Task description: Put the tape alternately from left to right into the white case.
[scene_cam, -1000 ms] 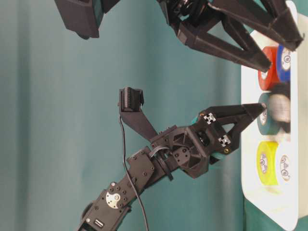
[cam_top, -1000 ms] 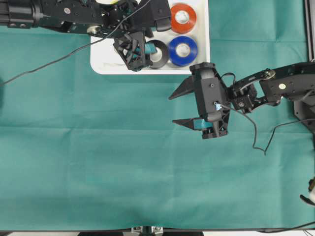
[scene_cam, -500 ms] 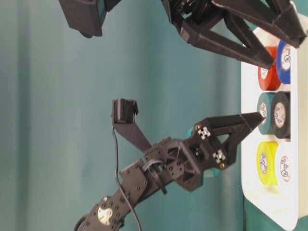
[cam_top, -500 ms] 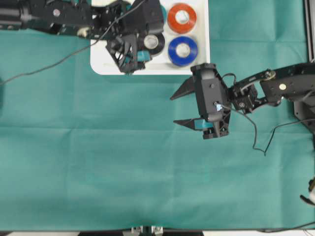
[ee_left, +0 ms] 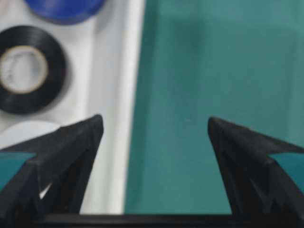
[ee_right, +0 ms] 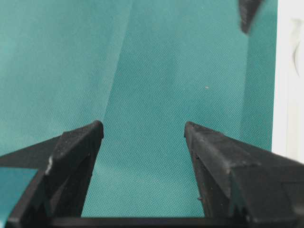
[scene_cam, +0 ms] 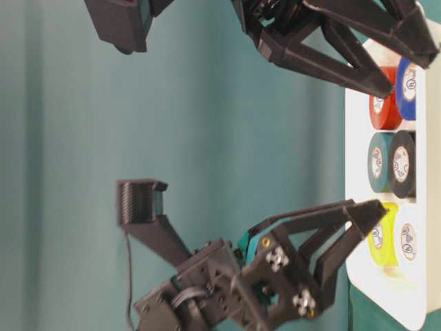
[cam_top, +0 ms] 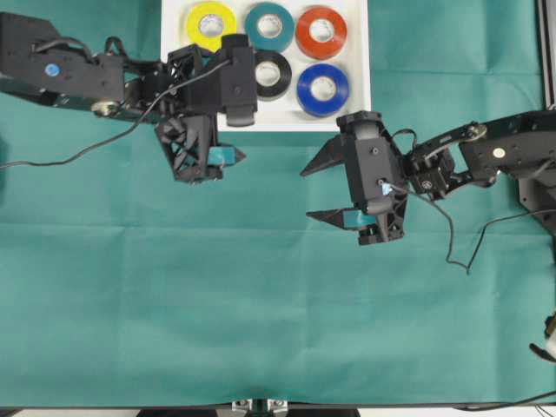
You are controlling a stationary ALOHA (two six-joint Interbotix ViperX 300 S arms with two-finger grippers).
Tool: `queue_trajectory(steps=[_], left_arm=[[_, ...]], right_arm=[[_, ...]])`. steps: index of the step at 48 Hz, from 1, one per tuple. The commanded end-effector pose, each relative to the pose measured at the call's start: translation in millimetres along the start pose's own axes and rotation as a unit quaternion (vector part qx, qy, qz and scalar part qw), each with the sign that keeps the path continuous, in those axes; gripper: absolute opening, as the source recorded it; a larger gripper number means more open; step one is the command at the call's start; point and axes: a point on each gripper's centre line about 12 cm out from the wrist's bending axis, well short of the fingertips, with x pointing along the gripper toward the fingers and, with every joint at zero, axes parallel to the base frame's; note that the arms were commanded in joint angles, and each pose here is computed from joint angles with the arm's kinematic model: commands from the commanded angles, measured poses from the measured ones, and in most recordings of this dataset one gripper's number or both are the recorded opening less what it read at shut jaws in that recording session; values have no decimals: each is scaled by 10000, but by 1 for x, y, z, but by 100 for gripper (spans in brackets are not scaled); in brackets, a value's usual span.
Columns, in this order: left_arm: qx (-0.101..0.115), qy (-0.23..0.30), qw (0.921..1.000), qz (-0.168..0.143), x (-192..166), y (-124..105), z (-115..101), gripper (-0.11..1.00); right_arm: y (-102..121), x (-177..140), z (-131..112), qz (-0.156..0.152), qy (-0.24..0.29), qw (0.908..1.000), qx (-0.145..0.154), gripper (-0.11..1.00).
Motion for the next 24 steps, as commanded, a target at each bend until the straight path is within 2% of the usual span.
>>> queue_trajectory(steps=[1, 17, 24], left_arm=[[130, -245, 9996, -111, -15, -13, 9, 84], [547, -278, 9967, -524, -27, -61, 2, 83], [597, -256, 9958, -640, -29, -73, -3, 83]], right_arm=[[2, -6, 12, 30, -209, 9998, -5, 74], [2, -8, 15, 48, -256, 9997, 1, 74], [2, -8, 15, 48, -256, 9997, 1, 74]])
